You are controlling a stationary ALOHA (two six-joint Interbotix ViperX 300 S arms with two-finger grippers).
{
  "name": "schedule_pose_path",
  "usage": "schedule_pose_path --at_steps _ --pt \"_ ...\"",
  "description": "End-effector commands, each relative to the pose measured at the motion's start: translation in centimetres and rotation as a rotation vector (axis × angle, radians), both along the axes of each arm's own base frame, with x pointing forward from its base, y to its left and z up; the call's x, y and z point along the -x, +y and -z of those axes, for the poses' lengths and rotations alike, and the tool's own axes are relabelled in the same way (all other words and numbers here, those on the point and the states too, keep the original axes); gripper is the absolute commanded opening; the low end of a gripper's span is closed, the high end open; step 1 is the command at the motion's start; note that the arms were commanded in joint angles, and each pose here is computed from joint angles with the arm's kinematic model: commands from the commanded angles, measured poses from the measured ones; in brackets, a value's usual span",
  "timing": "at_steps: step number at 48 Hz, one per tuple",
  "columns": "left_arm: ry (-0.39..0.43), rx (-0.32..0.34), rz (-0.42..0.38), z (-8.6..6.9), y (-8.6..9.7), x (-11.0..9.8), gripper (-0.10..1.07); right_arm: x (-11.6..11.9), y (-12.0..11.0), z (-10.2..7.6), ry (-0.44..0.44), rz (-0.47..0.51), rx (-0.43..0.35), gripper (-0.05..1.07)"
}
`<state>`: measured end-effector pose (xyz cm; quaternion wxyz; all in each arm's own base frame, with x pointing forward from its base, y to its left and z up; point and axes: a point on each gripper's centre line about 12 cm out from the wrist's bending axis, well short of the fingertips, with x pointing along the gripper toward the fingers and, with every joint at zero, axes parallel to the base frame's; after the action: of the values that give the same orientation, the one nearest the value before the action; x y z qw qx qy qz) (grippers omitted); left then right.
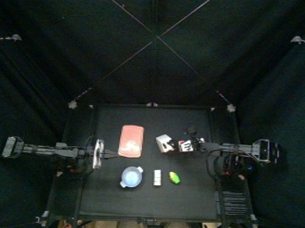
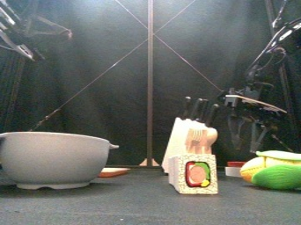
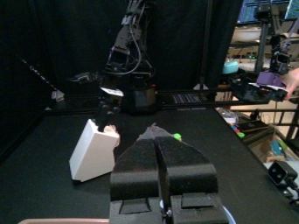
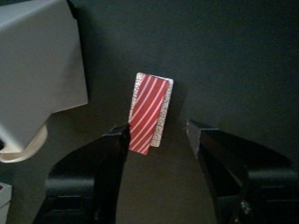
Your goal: Grab salmon sushi
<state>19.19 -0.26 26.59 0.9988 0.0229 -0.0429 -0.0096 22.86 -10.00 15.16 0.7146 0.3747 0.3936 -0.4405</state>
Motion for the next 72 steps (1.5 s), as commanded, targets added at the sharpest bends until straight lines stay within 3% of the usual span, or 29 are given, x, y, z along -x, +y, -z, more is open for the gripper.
schedule_pose_path --at_steps 1,46,72 --pt "-0.012 -0.001 -0.004 -0.4 0.1 -0.2 0.00 -0.8 -0.3 -0.6 -0.019 -0.003 0.011 0.91" --pt "-0.008 -0.001 -0.009 -0.3 0.2 -0.2 0.00 -2.1 -2.4 3.6 0.043 0.033 -0.037 0.92" --pt "-0.009 -0.001 -0.011 -0.3 0.2 -0.1 0.00 -2.2 -2.7 4.0 0.057 0.041 -0.043 0.91"
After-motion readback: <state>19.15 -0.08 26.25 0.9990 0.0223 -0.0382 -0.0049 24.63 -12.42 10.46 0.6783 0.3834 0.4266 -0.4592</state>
